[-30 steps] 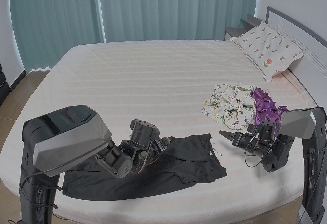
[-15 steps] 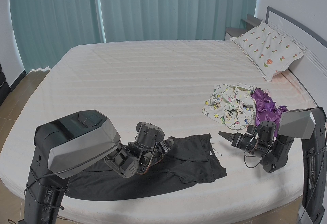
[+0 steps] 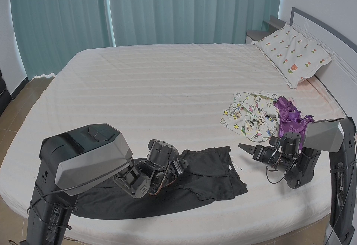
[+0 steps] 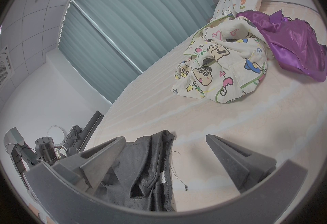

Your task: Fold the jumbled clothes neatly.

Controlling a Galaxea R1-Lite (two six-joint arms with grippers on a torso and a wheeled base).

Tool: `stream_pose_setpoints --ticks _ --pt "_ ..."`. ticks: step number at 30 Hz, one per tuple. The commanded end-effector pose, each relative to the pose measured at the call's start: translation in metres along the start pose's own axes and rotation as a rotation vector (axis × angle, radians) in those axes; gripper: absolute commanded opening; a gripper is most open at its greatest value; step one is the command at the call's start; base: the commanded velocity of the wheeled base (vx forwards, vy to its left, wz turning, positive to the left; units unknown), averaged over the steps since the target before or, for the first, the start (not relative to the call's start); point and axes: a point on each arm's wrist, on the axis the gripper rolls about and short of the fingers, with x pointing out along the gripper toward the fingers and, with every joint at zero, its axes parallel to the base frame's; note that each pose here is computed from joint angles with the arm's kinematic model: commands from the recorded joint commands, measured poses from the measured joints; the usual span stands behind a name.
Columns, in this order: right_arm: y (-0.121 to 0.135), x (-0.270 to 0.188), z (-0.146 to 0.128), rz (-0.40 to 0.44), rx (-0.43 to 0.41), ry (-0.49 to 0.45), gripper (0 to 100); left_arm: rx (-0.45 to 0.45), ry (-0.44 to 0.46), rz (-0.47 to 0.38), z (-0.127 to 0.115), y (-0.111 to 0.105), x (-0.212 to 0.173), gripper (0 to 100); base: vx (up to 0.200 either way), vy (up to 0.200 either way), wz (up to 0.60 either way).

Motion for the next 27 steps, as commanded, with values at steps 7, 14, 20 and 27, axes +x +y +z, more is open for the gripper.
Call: stream_pose_setpoints --ticks 7,14,20,27 --pt "-0.001 -0.001 0.005 0.001 0.019 -0.016 100 0.02 0.08 -0.022 -0.01 0.002 -0.019 100 0.0 0.0 0.0" --pt "0.0 -0.001 0.005 0.003 0.02 -0.016 100 0.029 0.126 -0.047 -0.015 0.002 -0.029 100 0.0 0.0 0.0" --pt "0.0 0.0 0.004 0.004 0.018 -0.012 100 0.01 0.068 -0.091 -0.002 -0.011 -0.027 100 0.0 0.0 0.0" --pt "0.001 0.0 0.004 0.005 0.018 -0.011 100 -0.019 0.004 -0.092 0.008 -0.017 -0.008 100 0.0 0.0 0.0"
